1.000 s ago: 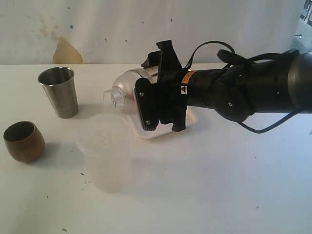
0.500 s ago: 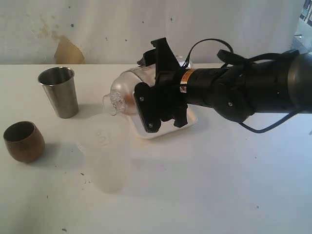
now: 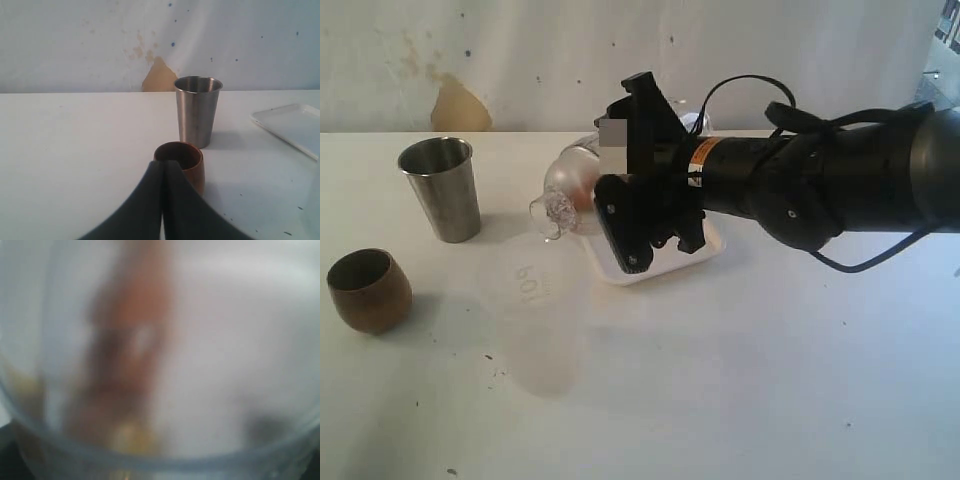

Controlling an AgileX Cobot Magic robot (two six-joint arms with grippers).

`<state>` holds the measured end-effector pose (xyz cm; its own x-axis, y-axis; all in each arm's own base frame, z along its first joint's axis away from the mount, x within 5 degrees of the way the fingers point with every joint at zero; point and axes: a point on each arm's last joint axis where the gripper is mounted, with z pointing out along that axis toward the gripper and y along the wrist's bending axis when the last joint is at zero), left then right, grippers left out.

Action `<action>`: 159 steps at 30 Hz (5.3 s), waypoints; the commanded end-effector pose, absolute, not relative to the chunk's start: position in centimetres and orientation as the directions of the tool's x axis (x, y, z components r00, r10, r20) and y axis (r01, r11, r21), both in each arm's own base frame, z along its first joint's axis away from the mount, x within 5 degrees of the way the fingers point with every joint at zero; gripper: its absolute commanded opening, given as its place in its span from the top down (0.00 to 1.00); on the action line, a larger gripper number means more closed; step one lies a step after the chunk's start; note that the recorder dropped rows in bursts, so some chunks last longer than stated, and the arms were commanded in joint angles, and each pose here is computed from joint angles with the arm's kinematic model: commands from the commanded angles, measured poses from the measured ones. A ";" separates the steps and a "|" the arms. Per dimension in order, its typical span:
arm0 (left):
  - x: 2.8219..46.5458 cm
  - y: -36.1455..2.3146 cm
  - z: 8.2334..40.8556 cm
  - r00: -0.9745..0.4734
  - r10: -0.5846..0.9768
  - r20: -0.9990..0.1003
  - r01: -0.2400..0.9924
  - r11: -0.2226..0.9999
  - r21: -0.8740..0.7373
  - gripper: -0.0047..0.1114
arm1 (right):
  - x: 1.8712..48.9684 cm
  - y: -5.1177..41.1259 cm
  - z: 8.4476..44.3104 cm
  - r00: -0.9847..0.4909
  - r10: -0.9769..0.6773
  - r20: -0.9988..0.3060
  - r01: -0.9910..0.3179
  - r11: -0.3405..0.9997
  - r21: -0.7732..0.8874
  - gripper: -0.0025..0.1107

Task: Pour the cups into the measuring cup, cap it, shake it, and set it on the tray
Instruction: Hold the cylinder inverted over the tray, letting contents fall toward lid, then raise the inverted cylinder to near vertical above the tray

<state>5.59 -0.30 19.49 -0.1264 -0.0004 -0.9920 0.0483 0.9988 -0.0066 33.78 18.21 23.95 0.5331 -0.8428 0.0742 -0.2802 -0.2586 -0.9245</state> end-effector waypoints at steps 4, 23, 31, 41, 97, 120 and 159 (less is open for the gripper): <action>5.6 -0.3 19.5 -0.115 -0.008 -0.993 0.050 0.999 -0.014 0.96 | 33.9 18.7 25.9 0.551 -0.827 0.113 -0.142 -0.226 -0.964 0.98; 5.6 -0.3 19.5 -0.115 -0.008 -0.993 0.050 0.999 -0.014 0.96 | 33.9 18.7 26.0 0.553 -0.822 0.135 -0.123 -0.241 -0.963 0.98; 5.6 -0.3 19.5 -0.115 -0.008 -0.993 0.050 0.999 -0.014 0.96 | 35.1 19.3 25.9 0.551 -0.824 0.132 -0.119 -0.234 -0.965 0.98; 5.6 -0.3 19.5 -0.115 -0.008 -0.993 0.050 0.999 -0.014 0.96 | 35.3 19.4 25.8 0.560 -0.798 0.224 -0.066 -0.312 -0.948 0.98; 5.6 -0.3 19.5 -0.115 -0.008 -0.993 0.050 0.999 -0.014 0.96 | 35.3 19.5 26.1 0.559 -0.774 0.299 0.013 -0.352 -0.936 0.98; 5.6 -0.3 19.5 -0.115 -0.008 -0.993 0.050 0.999 -0.014 0.96 | 35.3 19.4 26.0 0.561 -0.772 0.298 -0.003 -0.362 -0.932 0.98; 5.6 -0.3 19.5 -0.115 -0.008 -0.993 0.050 0.999 -0.014 0.96 | 35.3 19.6 26.2 0.540 -0.657 0.526 0.165 -0.531 -0.832 0.98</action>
